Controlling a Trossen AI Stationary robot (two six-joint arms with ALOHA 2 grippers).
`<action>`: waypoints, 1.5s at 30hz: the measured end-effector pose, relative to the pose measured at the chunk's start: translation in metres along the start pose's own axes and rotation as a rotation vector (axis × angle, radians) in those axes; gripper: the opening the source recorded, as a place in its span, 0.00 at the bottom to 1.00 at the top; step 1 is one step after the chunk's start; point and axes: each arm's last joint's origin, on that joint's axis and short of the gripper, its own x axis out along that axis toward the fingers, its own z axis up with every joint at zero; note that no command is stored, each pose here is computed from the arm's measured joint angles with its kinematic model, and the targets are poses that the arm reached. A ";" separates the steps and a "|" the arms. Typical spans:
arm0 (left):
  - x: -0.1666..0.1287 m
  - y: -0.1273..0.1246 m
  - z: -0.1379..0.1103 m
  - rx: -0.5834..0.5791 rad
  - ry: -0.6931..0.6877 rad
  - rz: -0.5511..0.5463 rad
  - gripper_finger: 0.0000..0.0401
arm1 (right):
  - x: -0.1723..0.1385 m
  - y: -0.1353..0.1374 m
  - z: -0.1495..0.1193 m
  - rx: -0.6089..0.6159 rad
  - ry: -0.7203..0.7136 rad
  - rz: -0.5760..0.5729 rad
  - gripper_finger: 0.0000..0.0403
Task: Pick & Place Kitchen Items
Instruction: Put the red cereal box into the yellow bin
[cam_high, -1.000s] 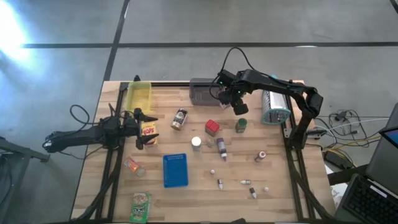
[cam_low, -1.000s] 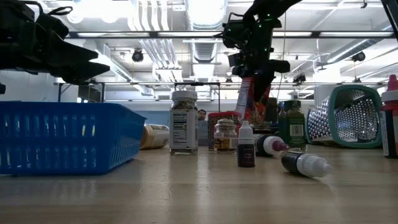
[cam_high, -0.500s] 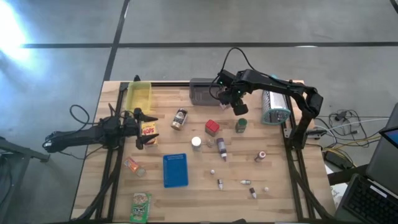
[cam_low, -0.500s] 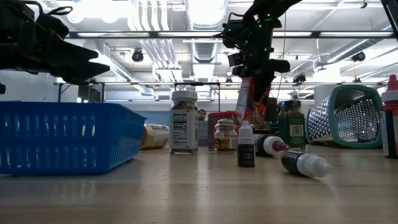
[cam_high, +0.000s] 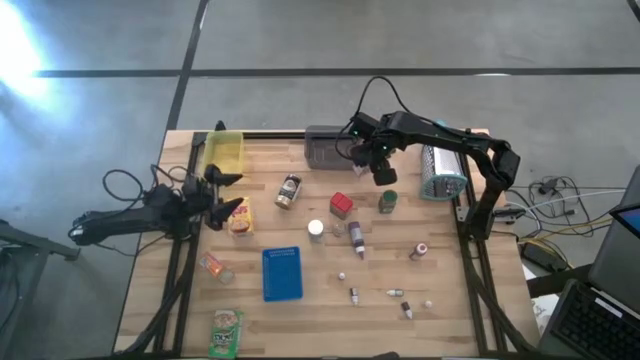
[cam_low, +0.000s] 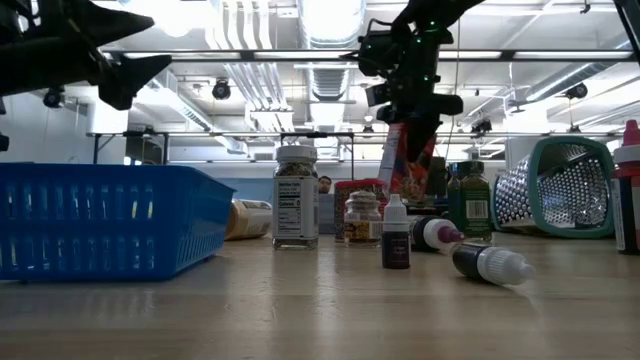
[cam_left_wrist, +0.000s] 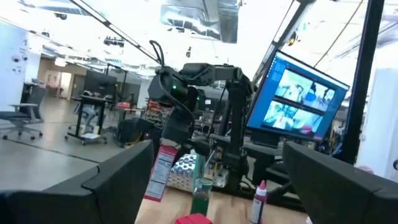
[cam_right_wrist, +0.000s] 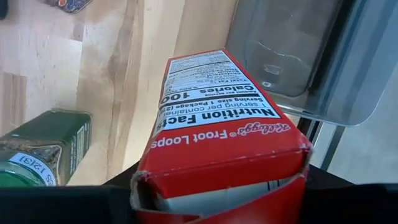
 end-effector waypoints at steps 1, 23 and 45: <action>0.000 0.000 0.000 0.014 0.001 0.001 0.90 | -0.001 -0.001 0.001 0.010 -0.004 -0.003 0.41; 0.000 -0.001 0.003 -0.094 -0.025 -0.023 0.90 | -0.061 -0.017 0.020 0.111 -0.272 0.031 0.36; 0.088 -0.016 0.051 0.241 0.317 0.013 0.90 | -0.061 -0.010 0.024 0.205 -0.258 0.063 0.35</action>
